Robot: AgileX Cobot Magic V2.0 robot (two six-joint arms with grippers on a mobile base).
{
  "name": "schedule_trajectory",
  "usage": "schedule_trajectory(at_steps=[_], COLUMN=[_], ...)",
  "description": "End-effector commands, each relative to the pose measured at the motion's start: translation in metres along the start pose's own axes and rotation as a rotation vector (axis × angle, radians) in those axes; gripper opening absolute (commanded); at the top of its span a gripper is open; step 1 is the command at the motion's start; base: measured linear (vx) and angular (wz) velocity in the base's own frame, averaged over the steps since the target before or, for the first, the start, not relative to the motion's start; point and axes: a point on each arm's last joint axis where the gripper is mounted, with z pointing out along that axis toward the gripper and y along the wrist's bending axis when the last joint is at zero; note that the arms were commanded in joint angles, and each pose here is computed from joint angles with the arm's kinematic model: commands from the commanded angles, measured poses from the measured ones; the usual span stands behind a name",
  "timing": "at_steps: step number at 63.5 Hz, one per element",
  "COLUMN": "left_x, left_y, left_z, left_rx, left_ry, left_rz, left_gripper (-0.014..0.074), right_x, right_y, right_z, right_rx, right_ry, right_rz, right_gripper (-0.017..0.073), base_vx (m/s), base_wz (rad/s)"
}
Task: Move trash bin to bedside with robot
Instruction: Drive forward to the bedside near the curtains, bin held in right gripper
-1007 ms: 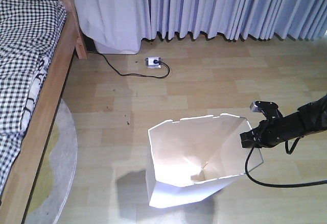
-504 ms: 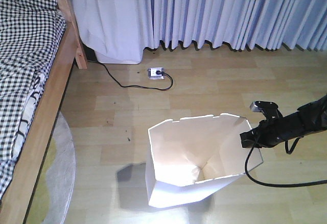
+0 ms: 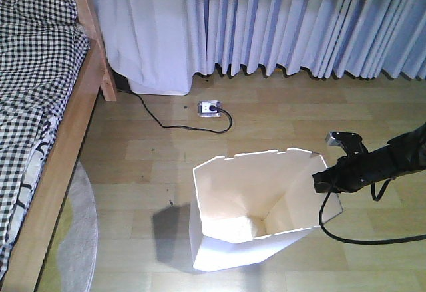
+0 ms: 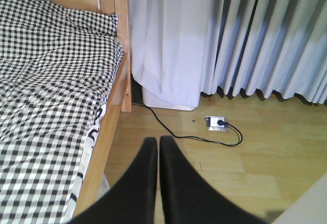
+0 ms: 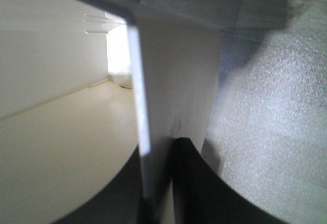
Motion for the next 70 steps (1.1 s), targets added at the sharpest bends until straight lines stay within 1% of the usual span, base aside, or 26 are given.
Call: schedule_trajectory(at_steps=[1, 70], left_x=[-0.0054, -0.0054], left_y=[-0.0008, -0.0008], left_z=[-0.0008, -0.0008], left_rx=[0.011, 0.011], left_ry=[-0.076, -0.076], left_rz=[-0.006, -0.006], left_gripper=[-0.0006, -0.0006], right_x=[-0.0242, -0.0242], right_y=[0.0212, 0.0212], right_z=[-0.0273, -0.0273], right_rx=[-0.157, -0.157], right_ry=[-0.102, -0.102], right_rz=[0.018, 0.018], right_gripper=[-0.0005, -0.0005], base_vx=[0.18, 0.16], base_wz=[0.02, -0.03])
